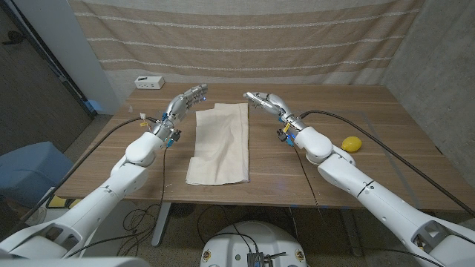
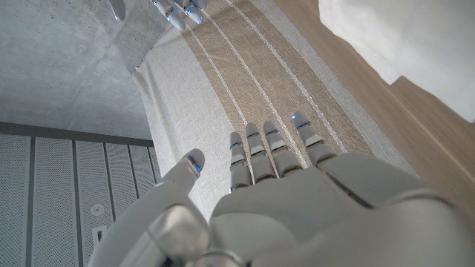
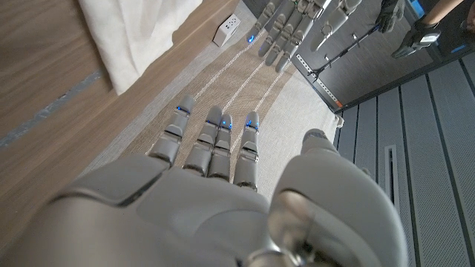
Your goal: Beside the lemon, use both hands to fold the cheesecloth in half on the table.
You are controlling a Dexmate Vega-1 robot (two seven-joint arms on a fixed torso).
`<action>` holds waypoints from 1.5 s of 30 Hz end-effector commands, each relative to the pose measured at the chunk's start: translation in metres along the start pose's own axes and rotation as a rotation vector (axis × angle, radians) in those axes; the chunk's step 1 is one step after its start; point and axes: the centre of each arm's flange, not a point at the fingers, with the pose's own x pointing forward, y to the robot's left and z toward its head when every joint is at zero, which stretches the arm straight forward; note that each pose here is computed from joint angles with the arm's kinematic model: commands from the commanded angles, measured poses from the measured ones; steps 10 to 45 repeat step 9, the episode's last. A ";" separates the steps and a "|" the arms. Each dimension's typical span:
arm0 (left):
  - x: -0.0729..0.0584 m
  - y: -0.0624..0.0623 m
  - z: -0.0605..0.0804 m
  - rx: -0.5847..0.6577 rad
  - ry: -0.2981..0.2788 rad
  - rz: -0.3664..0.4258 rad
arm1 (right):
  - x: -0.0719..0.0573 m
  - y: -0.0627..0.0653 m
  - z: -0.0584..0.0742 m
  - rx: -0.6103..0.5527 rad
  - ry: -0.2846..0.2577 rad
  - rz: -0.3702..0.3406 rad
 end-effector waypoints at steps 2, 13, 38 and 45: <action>0.000 0.005 -0.021 -0.074 0.050 -0.027 | -0.014 -0.049 -0.019 0.135 -0.035 -0.226; 0.000 0.004 -0.042 -0.099 0.123 -0.027 | -0.023 -0.068 -0.016 0.149 -0.071 -0.327; 0.000 0.004 -0.042 -0.099 0.123 -0.027 | -0.023 -0.068 -0.016 0.149 -0.071 -0.327; 0.000 0.004 -0.042 -0.099 0.123 -0.027 | -0.023 -0.068 -0.016 0.149 -0.071 -0.327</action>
